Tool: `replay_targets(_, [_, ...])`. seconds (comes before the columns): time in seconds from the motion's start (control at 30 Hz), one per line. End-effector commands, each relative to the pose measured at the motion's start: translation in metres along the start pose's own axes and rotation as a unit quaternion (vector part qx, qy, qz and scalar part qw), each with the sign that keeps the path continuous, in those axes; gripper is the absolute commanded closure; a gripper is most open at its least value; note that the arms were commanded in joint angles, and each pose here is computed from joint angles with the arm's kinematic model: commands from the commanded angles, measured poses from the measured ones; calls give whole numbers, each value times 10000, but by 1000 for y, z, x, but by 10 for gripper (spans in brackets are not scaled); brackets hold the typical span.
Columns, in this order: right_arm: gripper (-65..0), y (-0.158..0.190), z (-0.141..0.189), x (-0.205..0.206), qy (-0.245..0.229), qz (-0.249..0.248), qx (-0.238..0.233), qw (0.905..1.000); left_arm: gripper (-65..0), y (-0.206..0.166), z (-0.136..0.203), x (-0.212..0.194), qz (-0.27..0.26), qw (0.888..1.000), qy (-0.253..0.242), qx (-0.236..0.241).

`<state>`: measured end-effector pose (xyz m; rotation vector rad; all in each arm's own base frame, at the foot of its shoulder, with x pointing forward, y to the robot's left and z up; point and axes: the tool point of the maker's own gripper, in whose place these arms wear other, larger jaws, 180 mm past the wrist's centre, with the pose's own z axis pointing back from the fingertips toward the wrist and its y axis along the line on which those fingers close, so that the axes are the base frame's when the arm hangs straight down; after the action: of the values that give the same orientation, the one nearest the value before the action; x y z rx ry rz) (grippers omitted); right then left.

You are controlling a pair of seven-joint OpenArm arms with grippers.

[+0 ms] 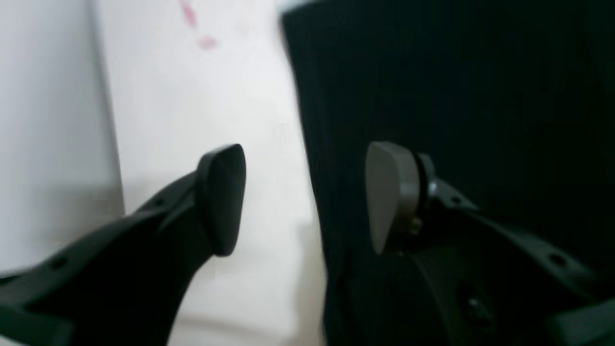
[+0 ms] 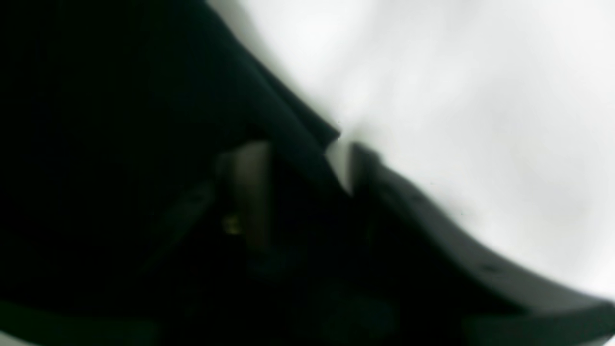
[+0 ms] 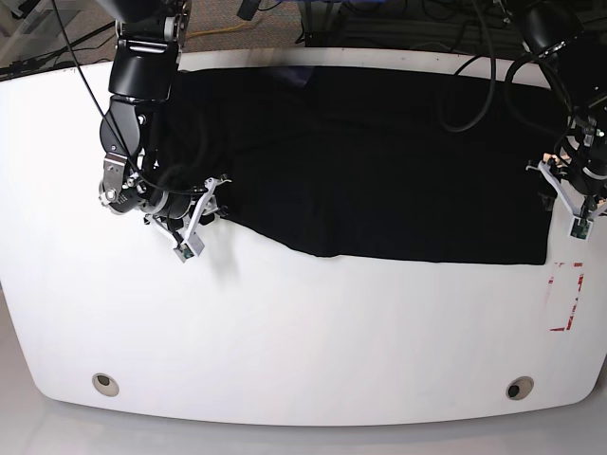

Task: Fold the T-shirt properly
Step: 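Release the edge and grasp the shirt's opposite hem with both grippers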

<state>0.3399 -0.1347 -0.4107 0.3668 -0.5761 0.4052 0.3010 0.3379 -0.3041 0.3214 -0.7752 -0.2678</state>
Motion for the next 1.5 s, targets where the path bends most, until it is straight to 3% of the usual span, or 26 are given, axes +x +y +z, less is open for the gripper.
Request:
replay_targets(0.0, [-171,-4,1,10,-122,34,5,9999,-381,17,-8,15,524,9982,-163,261])
replay_targets(0.2, [-21,-4,-1,7,-98,-11,23,9999,-554,36,-42,13,1804,9824,27,481])
replay_targets(0.3, [0,-5,0,8,-107,-12,17,9999,-582,36,-56,12,2060,9777,118,392])
replay_targets(0.57, [0,-5,0,7,-107,-27,12,9999,-581,38,-96,15,2260,9740,133,103])
replay_targets(0.9, [0,-6,0,7,-111,-33,8,9999,-581,32,-131,11,2770,9604,200,-245])
replay_targets(1.2, [0,-6,0,8,-122,-24,3,9999,-578,8,-143,19,2363,9691,290,-647])
replay_targets(1.3, [0,-6,0,8,-122,-24,3,9999,-522,7,-143,19,2365,9690,289,-654])
replay_targets(1.47, [0,-6,0,8,-122,-24,3,9999,-235,6,-144,21,2365,9691,245,-660])
